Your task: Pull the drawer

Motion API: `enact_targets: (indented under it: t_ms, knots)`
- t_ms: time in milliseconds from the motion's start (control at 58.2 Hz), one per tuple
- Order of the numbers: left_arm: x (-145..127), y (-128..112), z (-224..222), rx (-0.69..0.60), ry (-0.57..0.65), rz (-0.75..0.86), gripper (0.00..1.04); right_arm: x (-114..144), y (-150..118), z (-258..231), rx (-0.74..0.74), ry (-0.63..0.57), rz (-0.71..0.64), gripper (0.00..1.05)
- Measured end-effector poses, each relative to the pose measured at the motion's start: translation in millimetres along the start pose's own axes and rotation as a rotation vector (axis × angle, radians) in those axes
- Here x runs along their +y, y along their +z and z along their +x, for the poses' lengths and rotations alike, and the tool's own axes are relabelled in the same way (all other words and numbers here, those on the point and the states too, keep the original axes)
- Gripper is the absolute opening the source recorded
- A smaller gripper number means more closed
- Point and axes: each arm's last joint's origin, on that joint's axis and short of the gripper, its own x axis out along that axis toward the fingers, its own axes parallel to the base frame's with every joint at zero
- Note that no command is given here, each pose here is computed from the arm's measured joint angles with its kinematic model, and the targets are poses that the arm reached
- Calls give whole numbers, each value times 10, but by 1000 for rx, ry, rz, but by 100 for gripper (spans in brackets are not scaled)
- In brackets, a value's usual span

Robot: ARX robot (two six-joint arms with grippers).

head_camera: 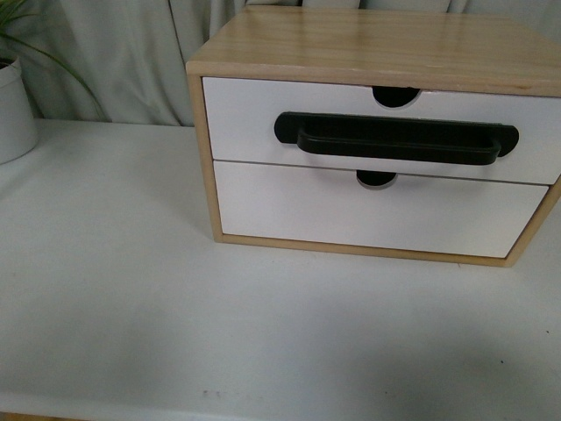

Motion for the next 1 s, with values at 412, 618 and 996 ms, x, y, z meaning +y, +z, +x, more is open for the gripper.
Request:
enact_targets:
  t_ms: [412, 618, 996]
  knots:
    - [0, 0, 0, 0, 0, 0, 98, 0, 0, 0, 0, 0, 0, 96]
    - [0, 0, 0, 0, 0, 0, 98, 0, 0, 0, 0, 0, 0, 96]
    - [0, 0, 0, 0, 0, 0, 98, 0, 0, 0, 0, 0, 0, 96]
